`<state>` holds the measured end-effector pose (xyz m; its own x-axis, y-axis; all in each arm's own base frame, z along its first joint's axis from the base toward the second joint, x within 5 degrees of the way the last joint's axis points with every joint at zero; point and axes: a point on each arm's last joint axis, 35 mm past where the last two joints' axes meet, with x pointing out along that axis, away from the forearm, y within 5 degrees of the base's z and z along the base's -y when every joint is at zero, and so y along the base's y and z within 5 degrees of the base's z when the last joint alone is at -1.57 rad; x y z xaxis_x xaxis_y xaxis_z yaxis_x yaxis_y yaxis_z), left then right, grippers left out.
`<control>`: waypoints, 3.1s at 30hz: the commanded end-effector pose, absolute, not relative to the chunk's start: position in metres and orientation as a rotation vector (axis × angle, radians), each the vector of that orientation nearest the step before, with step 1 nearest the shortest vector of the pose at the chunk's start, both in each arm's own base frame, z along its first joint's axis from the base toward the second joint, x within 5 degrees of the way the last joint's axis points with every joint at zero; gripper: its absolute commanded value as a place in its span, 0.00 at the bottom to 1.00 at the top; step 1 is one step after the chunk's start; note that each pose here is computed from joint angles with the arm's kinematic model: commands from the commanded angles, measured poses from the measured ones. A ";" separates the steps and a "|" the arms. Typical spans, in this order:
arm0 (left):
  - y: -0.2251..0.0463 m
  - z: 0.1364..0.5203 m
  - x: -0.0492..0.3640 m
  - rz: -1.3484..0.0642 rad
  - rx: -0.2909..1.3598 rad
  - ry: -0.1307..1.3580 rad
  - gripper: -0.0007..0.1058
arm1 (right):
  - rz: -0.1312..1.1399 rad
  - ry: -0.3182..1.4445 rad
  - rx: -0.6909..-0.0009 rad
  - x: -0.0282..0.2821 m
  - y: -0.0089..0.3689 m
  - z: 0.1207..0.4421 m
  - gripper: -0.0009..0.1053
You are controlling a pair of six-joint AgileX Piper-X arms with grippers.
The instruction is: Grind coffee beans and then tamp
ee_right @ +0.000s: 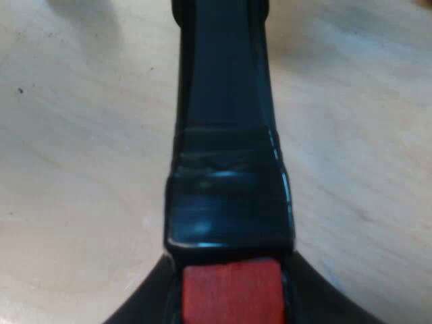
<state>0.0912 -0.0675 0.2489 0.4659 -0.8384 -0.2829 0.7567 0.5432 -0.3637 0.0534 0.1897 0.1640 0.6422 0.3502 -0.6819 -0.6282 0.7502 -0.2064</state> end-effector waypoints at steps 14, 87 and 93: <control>-0.066 0.239 0.093 -0.918 -0.162 0.451 0.80 | 0.565 0.657 -0.455 0.058 0.213 0.134 0.01; -0.066 0.238 0.092 -0.917 -0.162 0.457 0.80 | 0.734 0.643 -0.533 0.074 0.216 0.252 0.67; -0.066 0.238 0.092 -0.917 -0.162 0.457 0.80 | 0.792 0.522 -0.467 0.075 0.221 0.270 0.67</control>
<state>0.0930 -0.0661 0.2352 0.5097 -0.7968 -0.3244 0.7232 0.6011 -0.3402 0.0743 0.2199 0.2637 0.5799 0.5220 -0.6255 -0.7609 0.6214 -0.1870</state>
